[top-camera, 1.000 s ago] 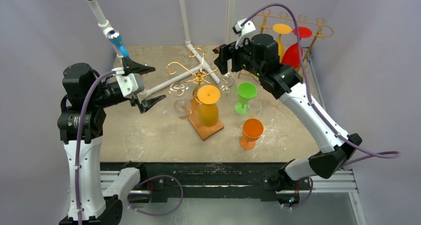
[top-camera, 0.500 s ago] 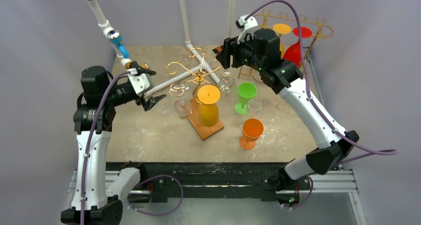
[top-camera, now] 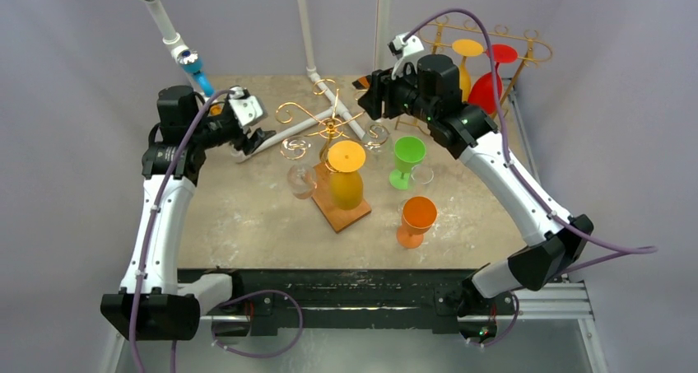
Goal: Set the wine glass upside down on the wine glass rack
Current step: Turn the wine glass upside down at the wine rack.
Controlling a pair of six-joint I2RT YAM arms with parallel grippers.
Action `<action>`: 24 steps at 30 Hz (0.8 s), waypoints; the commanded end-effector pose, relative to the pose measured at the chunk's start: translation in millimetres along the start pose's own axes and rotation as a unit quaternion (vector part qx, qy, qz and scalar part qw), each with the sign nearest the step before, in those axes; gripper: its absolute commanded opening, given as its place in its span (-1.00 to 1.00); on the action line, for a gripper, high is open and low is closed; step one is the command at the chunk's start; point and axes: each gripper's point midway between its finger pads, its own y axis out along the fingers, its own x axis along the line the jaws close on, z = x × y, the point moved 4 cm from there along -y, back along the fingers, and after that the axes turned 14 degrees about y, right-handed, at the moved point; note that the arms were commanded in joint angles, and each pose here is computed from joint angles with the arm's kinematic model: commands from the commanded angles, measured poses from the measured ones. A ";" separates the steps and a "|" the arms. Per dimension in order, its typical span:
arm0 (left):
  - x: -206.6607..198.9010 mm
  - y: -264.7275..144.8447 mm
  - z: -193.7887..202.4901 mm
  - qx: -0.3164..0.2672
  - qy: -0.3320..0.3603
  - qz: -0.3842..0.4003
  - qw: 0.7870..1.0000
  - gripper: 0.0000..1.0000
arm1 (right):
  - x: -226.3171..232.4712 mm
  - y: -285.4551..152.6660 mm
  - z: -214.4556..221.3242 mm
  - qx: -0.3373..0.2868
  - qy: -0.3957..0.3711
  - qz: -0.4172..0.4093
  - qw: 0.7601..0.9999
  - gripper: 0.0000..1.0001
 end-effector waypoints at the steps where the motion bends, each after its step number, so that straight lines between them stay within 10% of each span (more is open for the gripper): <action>1: 22.2 3.4 -21.6 -0.039 0.051 -0.017 0.998 0.25 | 1.4 -12.2 -12.5 -0.027 0.010 -0.004 1.000 0.12; 24: 20.8 23.1 -20.8 -0.053 0.090 0.020 0.994 0.01 | -9.0 -0.4 -8.9 -0.015 0.066 -0.033 0.997 -0.09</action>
